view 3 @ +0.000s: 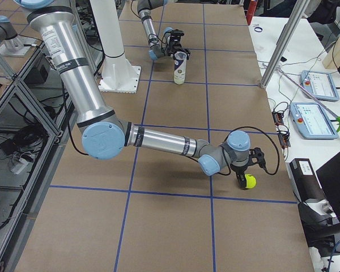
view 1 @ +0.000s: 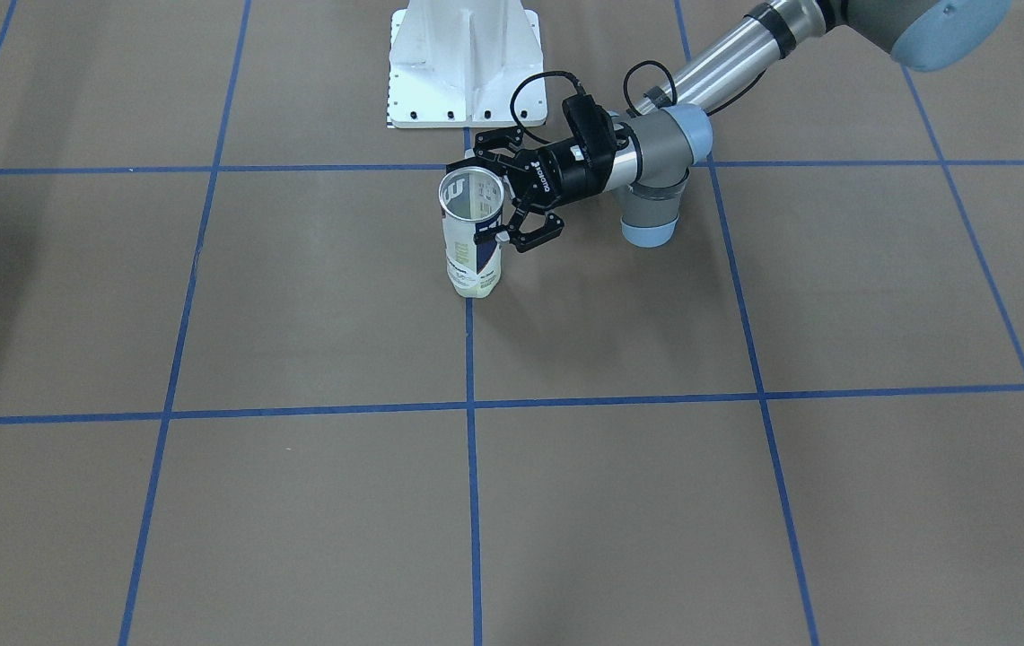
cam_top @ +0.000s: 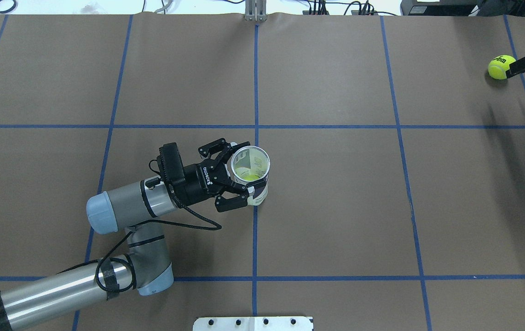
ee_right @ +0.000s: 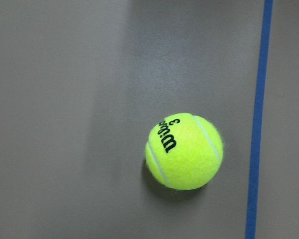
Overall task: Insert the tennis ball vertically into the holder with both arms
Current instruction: 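Lower the right gripper onto the far yellow tennis ball and close it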
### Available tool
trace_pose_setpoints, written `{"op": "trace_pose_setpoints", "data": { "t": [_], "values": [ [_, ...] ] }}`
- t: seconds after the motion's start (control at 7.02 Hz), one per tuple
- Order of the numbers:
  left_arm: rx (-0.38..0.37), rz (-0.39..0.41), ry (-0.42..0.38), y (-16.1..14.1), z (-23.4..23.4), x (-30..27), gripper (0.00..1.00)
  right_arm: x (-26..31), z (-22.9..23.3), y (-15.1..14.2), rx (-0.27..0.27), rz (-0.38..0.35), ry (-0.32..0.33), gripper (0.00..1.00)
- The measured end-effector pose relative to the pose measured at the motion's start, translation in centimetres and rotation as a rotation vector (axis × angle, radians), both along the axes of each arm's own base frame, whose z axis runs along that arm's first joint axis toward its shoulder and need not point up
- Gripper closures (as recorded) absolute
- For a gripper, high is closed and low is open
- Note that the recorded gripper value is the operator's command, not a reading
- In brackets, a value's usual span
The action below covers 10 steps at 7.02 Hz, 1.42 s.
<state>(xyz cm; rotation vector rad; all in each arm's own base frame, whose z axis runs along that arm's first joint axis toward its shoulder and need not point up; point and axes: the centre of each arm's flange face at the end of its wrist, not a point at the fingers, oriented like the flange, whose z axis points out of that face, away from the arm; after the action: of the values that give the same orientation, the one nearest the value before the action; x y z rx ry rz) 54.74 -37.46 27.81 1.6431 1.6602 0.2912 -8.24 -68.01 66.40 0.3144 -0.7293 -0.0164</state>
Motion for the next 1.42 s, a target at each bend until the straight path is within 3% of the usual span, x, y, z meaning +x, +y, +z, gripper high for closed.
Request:
{"op": "trace_pose_setpoints", "data": {
  "t": [0.57, 0.85, 1.42],
  "values": [
    [0.000, 0.000, 0.000, 0.0, 0.0, 0.0, 0.01, 0.0, 0.8, -1.6, -0.011, 0.106, -0.037, 0.01],
    [0.000, 0.000, 0.000, 0.0, 0.0, 0.0, 0.01, -0.5, 1.7, -2.2, -0.022, 0.165, -0.013, 0.01],
    [-0.001, 0.001, -0.001, 0.0, 0.1, 0.1, 0.01, -4.6, 0.8, -3.1, -0.033, 0.215, 0.016, 0.01]
  ]
}}
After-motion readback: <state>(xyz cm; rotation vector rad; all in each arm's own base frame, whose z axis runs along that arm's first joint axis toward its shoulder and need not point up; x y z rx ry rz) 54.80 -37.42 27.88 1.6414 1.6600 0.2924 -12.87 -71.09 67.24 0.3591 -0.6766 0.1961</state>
